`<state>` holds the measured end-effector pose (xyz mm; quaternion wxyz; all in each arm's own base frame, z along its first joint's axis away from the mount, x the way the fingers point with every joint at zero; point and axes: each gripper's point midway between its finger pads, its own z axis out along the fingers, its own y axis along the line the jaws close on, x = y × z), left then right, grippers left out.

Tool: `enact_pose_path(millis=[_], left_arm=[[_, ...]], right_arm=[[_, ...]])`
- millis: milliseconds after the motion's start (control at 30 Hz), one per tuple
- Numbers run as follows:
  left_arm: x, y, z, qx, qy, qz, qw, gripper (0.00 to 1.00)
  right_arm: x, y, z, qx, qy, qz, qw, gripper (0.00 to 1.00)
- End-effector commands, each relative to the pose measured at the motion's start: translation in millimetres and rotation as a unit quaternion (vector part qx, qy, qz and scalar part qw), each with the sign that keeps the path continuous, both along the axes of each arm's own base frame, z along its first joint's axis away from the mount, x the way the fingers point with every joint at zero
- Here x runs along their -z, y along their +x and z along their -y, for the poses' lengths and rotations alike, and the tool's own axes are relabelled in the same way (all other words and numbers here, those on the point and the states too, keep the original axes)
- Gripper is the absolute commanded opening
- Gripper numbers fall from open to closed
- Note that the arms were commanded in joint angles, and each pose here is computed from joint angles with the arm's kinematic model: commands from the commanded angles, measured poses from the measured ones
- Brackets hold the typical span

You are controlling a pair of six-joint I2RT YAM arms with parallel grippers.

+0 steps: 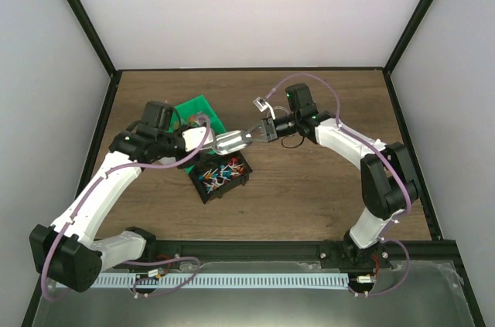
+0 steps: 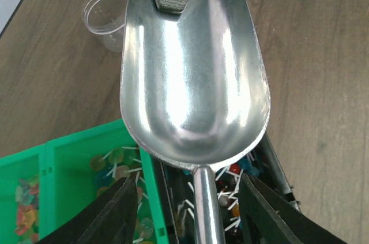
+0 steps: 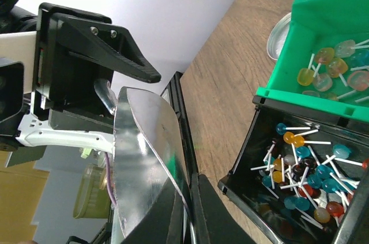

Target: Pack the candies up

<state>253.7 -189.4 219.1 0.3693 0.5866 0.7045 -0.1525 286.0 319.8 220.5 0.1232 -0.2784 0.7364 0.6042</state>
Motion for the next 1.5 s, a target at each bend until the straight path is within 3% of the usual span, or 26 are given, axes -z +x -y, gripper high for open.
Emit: enact_pose_path(millis=[0,467,733,767,867,900,933,1133,1467], left_arm=[[-11,-17,5,0.024,-0.058,-0.029,0.998,0.5],[-18,-21,6,0.024,-0.104,-0.037,0.994,0.25],[-17,-18,7,0.013,-0.113,-0.044,0.993,0.04],[-17,-16,6,0.006,-0.11,-0.045,0.993,0.04],[-9,-13,-3,-0.019,-0.096,-0.052,0.994,0.04],[-4,-13,-8,-0.03,-0.086,-0.058,0.994,0.04],[0,-15,-12,-0.039,-0.075,-0.063,0.994,0.04],[8,-37,-44,-0.099,-0.016,-0.08,0.992,0.04],[31,-72,-79,-0.131,0.076,-0.116,0.982,0.04]], right_arm=[[-11,-10,-3,-0.028,0.028,0.007,0.999,0.01],[-11,-16,0,-0.03,0.031,0.001,0.999,0.01],[-9,-15,-1,-0.031,0.032,-0.006,0.999,0.01],[-8,-14,-2,-0.027,0.03,-0.005,0.999,0.08],[-4,-1,-1,0.002,0.007,0.022,1.0,0.68],[-3,7,-1,0.016,-0.007,0.041,0.999,0.77],[1,14,0,0.029,-0.023,0.06,0.998,0.81],[22,45,2,0.105,-0.107,0.127,0.981,0.88],[74,39,-33,0.112,-0.23,0.184,0.949,0.79]])
